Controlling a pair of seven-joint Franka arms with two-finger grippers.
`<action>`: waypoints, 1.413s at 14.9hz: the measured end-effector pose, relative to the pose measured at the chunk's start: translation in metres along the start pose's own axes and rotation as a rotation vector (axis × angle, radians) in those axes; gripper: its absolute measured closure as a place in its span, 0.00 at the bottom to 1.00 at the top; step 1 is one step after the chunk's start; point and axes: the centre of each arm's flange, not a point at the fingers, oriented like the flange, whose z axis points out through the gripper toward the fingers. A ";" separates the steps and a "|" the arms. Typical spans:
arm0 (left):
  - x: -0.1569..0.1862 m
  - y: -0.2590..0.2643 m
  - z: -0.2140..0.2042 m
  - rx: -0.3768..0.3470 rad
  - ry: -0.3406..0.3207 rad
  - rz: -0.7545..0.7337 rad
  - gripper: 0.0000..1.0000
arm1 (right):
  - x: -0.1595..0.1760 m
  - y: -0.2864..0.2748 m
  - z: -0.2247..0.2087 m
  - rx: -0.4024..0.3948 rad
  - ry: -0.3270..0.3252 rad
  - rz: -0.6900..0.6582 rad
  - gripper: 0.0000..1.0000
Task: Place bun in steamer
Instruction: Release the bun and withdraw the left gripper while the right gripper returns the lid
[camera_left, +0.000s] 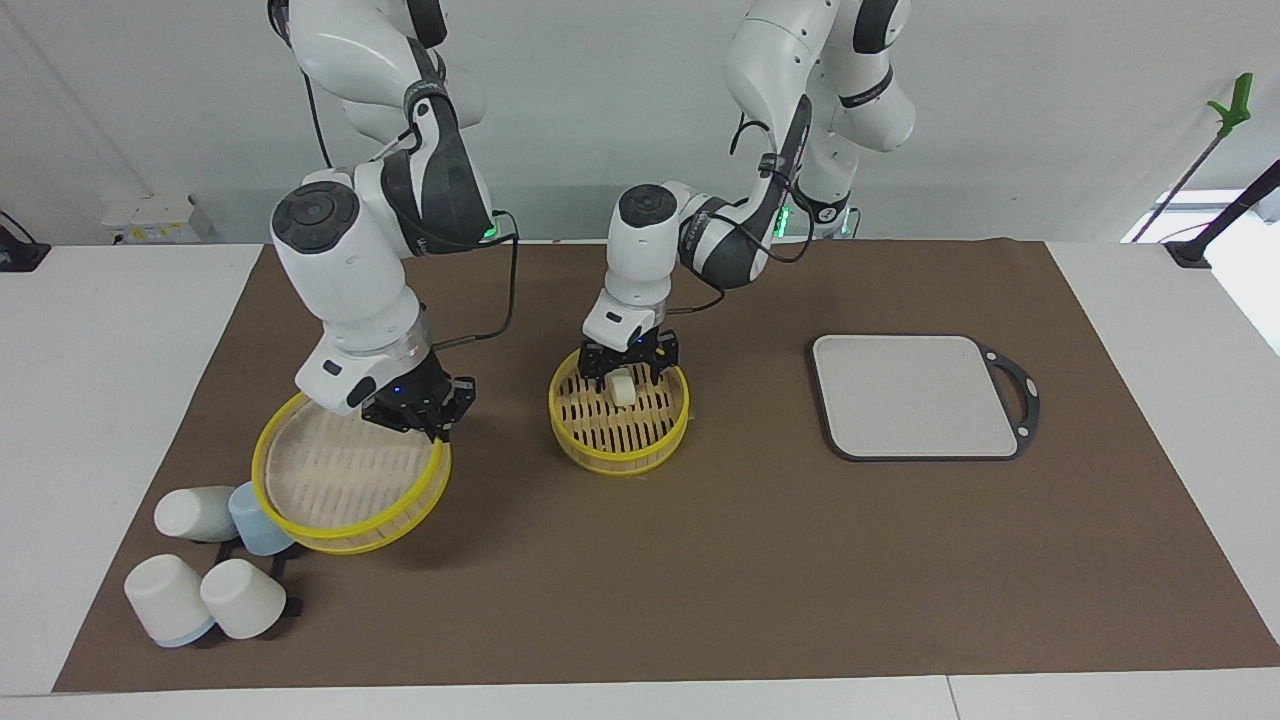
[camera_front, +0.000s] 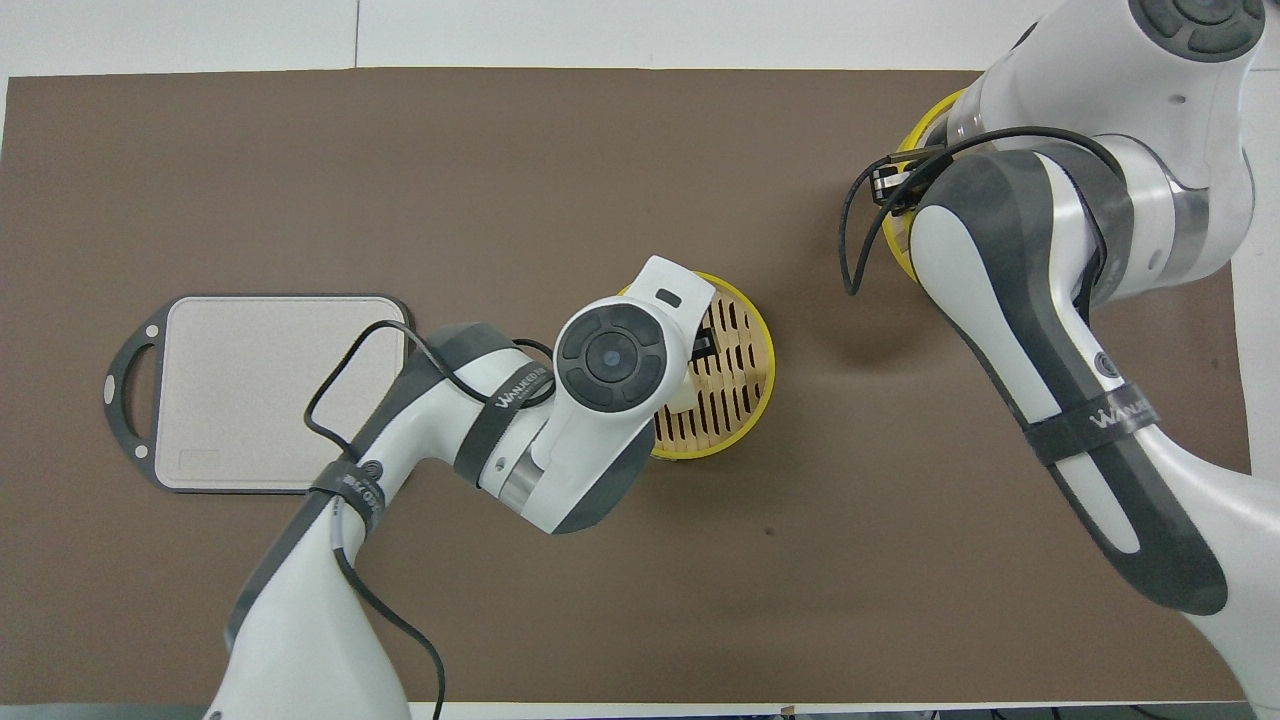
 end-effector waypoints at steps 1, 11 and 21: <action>0.008 -0.010 -0.018 -0.001 -0.001 -0.017 0.00 | 0.000 -0.008 0.000 0.003 0.008 0.013 0.92; 0.082 -0.150 -0.147 0.002 -0.075 -0.025 0.00 | -0.064 -0.233 0.004 0.050 0.011 0.250 0.92; 0.124 -0.367 -0.235 -0.050 -0.164 0.122 0.00 | -0.116 -0.323 0.062 0.041 0.035 0.298 0.92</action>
